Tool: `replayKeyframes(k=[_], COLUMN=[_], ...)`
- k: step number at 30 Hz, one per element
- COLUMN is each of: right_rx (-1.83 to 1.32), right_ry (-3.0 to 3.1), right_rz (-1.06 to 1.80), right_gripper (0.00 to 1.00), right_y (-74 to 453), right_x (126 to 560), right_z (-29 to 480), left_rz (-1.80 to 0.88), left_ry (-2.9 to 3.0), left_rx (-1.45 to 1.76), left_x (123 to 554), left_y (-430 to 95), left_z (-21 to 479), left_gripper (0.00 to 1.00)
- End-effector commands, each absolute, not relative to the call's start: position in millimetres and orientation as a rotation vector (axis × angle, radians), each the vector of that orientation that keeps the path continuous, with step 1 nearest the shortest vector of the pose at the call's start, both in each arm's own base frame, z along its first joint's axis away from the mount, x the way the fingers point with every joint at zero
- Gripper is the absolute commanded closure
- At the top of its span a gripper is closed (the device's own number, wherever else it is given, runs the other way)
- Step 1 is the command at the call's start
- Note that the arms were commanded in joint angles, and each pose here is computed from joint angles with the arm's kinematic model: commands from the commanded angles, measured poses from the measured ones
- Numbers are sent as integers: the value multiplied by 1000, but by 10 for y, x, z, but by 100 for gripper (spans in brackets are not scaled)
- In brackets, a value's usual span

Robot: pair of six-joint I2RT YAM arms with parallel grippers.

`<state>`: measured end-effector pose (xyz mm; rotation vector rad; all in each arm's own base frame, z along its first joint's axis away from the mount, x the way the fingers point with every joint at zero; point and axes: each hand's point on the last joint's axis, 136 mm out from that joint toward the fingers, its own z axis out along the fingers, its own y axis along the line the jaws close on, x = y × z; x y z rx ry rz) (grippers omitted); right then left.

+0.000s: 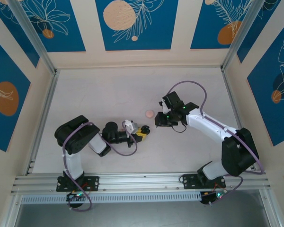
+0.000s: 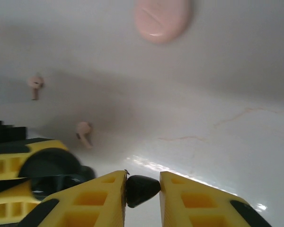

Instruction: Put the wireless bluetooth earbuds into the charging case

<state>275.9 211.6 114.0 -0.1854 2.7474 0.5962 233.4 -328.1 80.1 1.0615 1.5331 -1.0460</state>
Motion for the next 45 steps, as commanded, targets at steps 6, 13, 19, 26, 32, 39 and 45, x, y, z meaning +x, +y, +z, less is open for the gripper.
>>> replayKeyframes(k=[6, 13, 19, 26, 32, 39, 45], right_rx=[-241, -301, -337, -356, -379, -402, -368], right_ry=[2632, 2637, 2637, 2635, 2644, 2650, 2611], right_rz=[607, 567, 516, 504, 468, 433, 401], right_gripper=[76, 76, 76, 76, 76, 76, 76], right_y=[2375, 2453, 2470, 2541, 2557, 2561, 2538], right_x=[2715, 2613, 2559, 2565, 2545, 2505, 2543], right_z=[1307, 1250, 1204, 1144, 1084, 1038, 1088], left_rz=[-1046, -1039, -1047, -1051, -1054, -1059, -1060], left_ry=[1472, 1472, 1475, 1474, 1473, 1468, 1462], left_rx=[1076, 1068, 1059, 1051, 1038, 1020, 1012], left_x=[2328, 2343, 2354, 2362, 2381, 2416, 2429], left_y=[-3348, -3345, -3352, -3355, -3363, -3380, -3383], left_z=[894, 910, 923, 949, 983, 1041, 1078], left_gripper=[94, 94, 94, 94, 94, 93, 93])
